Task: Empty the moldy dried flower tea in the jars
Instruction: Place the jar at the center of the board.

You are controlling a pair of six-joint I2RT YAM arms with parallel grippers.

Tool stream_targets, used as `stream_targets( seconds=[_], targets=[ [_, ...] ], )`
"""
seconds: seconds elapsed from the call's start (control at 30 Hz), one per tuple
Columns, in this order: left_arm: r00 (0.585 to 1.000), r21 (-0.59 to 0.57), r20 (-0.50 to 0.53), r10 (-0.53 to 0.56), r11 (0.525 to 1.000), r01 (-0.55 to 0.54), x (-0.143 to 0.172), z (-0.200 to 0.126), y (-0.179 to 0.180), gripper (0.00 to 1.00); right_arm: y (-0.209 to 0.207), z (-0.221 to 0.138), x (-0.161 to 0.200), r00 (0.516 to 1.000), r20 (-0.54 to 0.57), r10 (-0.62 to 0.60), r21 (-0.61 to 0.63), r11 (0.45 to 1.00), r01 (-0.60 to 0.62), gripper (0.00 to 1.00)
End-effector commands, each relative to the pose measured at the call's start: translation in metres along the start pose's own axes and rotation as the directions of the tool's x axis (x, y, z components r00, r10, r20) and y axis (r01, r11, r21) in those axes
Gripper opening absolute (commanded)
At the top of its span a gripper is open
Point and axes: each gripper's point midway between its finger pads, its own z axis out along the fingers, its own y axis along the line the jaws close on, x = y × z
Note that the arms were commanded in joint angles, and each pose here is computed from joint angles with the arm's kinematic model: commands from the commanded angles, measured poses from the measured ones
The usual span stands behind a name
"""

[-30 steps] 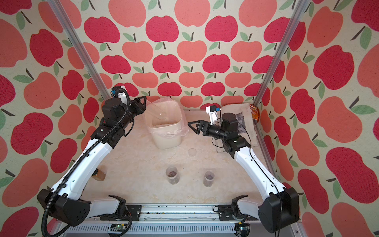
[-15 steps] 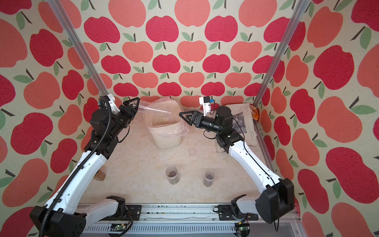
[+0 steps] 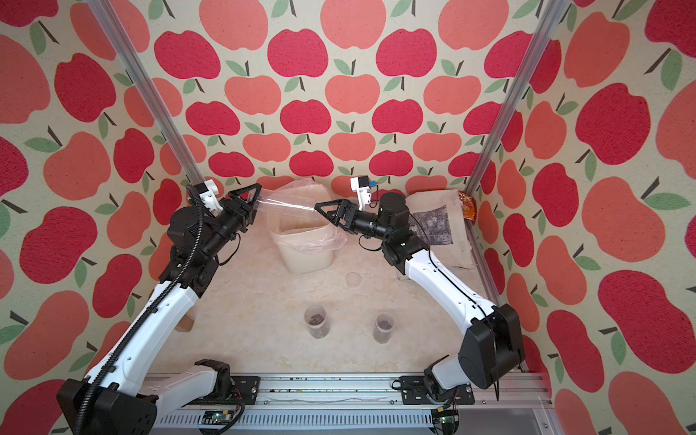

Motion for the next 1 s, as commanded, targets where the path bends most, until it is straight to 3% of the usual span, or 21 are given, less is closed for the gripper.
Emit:
stream_targets(
  seconds=[0.0,0.37,0.53,0.97],
  targets=[
    [1.0,0.063,-0.018,-0.021,0.998,0.022,0.001,-0.002,-0.014,0.0,0.021,0.007,-0.012,1.0,0.03,-0.006,-0.067,0.998,0.008,0.99],
    [0.998,0.063,-0.042,-0.05,0.997,0.053,0.006,0.002,-0.008,0.0,0.038,0.03,-0.012,0.999,0.006,0.038,-0.165,0.986,-0.037,0.86],
    [0.997,0.056,-0.05,-0.057,0.997,0.06,0.008,0.003,-0.005,0.0,0.043,0.038,-0.011,0.998,-0.009,0.058,-0.199,0.978,-0.059,0.75],
    [0.997,0.039,-0.047,-0.058,0.997,0.06,0.009,0.004,0.001,0.0,0.042,0.047,-0.005,0.996,-0.03,0.085,-0.209,0.974,-0.089,0.53]
  ],
)
